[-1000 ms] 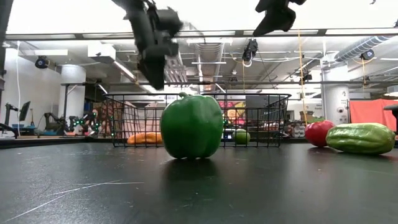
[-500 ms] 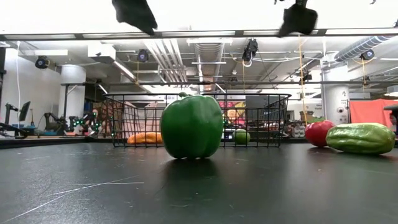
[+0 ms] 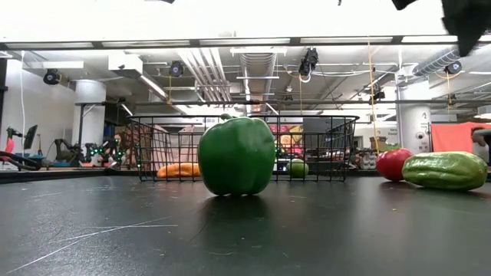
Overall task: Sort produce into baskets
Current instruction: Put the green luffa into the left wire basket
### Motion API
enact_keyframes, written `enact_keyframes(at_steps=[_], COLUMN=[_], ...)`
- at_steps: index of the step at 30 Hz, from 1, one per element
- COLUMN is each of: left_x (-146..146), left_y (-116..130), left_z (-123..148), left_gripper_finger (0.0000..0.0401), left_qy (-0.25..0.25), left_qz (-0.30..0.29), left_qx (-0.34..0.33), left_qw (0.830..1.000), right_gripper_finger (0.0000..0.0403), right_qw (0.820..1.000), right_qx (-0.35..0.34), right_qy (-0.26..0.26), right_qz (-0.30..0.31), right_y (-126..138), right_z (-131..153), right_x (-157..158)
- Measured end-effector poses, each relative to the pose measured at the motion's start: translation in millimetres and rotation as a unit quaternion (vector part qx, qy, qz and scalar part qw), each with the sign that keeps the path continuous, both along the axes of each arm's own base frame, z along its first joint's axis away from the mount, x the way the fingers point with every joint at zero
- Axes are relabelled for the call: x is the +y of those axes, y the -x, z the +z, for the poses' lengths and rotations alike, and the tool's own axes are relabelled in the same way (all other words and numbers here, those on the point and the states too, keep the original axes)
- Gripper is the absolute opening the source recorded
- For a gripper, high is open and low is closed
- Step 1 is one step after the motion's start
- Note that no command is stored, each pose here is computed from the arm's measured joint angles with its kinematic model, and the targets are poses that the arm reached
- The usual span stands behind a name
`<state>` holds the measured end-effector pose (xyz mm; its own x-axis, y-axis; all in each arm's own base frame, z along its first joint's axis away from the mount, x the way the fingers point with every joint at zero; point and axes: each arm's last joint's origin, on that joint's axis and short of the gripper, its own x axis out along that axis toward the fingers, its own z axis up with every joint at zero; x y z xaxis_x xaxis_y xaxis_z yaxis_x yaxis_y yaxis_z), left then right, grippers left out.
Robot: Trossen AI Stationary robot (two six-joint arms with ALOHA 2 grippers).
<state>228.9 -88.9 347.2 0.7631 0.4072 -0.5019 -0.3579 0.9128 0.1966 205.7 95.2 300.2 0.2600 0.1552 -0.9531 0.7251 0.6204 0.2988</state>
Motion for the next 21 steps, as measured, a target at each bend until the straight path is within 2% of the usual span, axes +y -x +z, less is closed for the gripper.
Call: enact_keyframes(at_steps=[4, 8, 14, 21], left_x=[-4.0, -7.0, -13.4, -19.6], left_y=[-0.4, -1.0, 0.3, 5.9], left_z=[-2.9, -10.9, -31.8, -55.7], left_gripper_finger=[0.0215, 0.0215, 0.0215, 0.0215], left_qy=[-0.001, 0.009, 0.018, 0.052], left_qz=[-0.005, 0.001, 0.016, 0.036], left_qx=[0.004, 0.008, 0.0, -0.005], left_qw=[1.0, 1.0, 1.0, 0.998], right_gripper_finger=[0.0327, 0.0327, 0.0327, 0.0327], right_qw=[0.997, 0.991, 0.985, 0.982], right_qx=[0.062, 0.114, 0.153, 0.173], right_qy=[-0.001, 0.02, 0.049, 0.061], right_qz=[-0.045, -0.072, -0.063, -0.055], right_y=[11.5, 21.1, 28.8, 31.7], right_z=[-2.5, -4.0, -8.8, -22.4], right_x=[1.0, -3.4, -7.8, -9.4])
